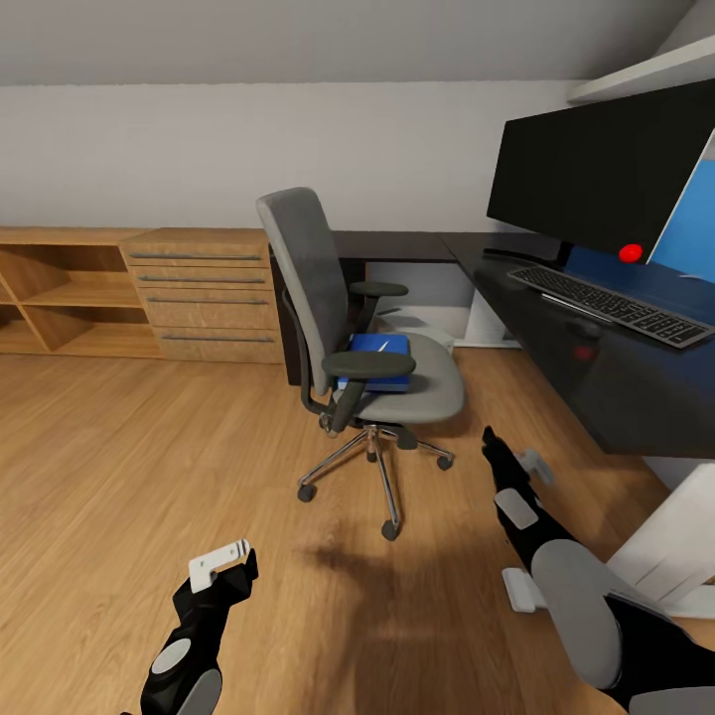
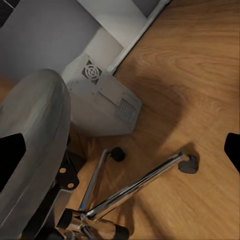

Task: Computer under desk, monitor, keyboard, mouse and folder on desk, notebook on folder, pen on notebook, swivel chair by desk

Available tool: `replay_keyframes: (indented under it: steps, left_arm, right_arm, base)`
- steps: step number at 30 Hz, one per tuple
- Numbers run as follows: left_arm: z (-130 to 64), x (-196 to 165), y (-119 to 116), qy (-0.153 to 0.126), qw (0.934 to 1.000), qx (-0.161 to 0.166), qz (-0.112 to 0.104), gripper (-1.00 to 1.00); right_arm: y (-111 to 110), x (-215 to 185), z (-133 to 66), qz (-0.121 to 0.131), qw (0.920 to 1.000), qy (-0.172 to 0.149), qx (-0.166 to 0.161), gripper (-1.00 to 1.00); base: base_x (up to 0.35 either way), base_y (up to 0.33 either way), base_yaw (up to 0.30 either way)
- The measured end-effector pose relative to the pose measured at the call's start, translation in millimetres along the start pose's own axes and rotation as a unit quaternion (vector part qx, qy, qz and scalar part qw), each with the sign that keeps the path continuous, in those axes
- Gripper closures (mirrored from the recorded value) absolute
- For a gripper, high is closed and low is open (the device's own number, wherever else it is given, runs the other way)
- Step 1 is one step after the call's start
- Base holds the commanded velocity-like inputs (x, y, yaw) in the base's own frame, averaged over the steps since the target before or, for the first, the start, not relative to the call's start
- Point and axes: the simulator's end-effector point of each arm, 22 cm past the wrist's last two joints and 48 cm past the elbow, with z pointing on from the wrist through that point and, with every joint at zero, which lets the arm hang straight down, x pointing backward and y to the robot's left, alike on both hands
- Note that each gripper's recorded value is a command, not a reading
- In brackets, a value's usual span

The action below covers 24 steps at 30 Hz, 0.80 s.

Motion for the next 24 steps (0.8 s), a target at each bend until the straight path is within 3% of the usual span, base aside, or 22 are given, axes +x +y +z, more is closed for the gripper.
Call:
replay_keyframes:
  steps: [12, 18, 24]
  left_arm:
    - [-0.3, 1, -1, 0.001, 1.0000, 0.002, 0.000, -1.00]
    - [-1.8, 3, -6, 0.002, 1.0000, 0.007, 0.003, -1.00]
    - [-2.6, 4, -8, 0.003, 0.9999, 0.009, 0.005, -1.00]
  right_arm:
    - [-2, -6, 2.0, -0.001, 1.0000, 0.002, -0.007, -1.00]
    - [-7, 1, 2.8, 0.004, 0.9996, 0.028, -0.005, -1.00]
    - [5, 4, 2.3, 0.010, 0.9986, 0.038, -0.033, -1.00]
  base:
    - [0.000, 0.000, 0.000]
    - [0.000, 0.000, 0.000]
    - [0.000, 0.000, 0.000]
